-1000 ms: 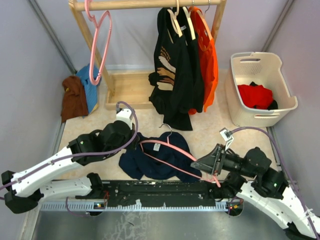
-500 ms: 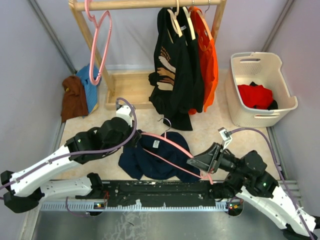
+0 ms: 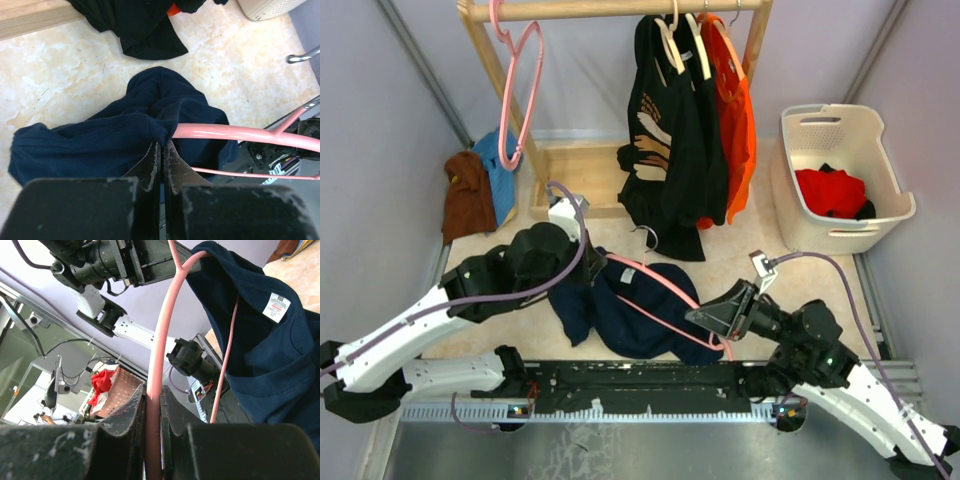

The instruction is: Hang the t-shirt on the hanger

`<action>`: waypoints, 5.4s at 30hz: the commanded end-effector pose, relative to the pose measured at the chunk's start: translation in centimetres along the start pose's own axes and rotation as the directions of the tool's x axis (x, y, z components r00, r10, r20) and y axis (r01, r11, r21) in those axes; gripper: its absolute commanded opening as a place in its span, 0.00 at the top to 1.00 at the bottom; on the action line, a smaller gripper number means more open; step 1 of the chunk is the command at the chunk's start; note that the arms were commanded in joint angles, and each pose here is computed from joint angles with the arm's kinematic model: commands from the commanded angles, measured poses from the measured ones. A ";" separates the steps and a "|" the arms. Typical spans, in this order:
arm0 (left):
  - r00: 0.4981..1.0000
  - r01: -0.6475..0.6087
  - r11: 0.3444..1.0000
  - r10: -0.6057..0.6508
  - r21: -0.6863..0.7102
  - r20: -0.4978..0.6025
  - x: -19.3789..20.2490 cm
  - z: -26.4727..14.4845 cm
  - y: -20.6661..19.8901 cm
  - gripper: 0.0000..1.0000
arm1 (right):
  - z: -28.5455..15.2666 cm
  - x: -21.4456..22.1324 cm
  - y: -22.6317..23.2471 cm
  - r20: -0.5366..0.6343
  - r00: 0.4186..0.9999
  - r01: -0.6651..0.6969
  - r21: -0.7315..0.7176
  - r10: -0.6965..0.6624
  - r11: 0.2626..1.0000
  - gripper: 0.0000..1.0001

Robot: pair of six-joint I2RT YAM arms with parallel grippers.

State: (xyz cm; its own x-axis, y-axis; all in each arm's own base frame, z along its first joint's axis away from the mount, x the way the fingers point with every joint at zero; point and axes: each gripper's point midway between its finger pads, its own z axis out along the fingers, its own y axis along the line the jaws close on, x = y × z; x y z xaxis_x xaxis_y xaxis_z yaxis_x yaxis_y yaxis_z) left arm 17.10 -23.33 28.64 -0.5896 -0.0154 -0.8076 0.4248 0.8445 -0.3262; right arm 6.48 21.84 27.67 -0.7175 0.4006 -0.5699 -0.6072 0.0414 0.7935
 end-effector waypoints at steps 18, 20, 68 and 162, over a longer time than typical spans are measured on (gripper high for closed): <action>0.996 -0.006 0.968 -0.016 0.251 0.087 -4.9 -2.9 -6.2 1.00 | 3.7 -2.4 2.1 0.071 0.994 0.093 -0.152 -0.084 0.984 1.00; 0.996 -0.012 0.964 -0.012 0.266 0.089 -4.9 -3.0 -6.5 1.00 | 4.1 -2.4 2.0 0.071 0.994 0.094 -0.166 -0.083 0.982 1.00; 0.968 -0.186 0.909 0.105 0.373 0.227 -9.0 -6.3 -10.5 0.59 | 5.3 -3.1 3.8 0.124 0.981 0.180 -0.296 -0.149 0.938 1.00; 0.866 -0.376 0.922 0.313 0.097 0.390 -6.3 -1.7 -6.3 1.00 | 7.1 -2.0 2.5 0.004 0.983 0.182 -0.201 -0.185 0.963 0.68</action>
State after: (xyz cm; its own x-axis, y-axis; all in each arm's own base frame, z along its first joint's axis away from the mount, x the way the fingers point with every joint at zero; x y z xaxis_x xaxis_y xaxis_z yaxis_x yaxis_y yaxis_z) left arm 17.50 -28.38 36.12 -0.1039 0.0747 -0.9918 0.6842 0.7291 -0.0167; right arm 8.22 27.72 28.93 -0.6583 0.3351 -0.6741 -0.7327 -0.0799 0.6758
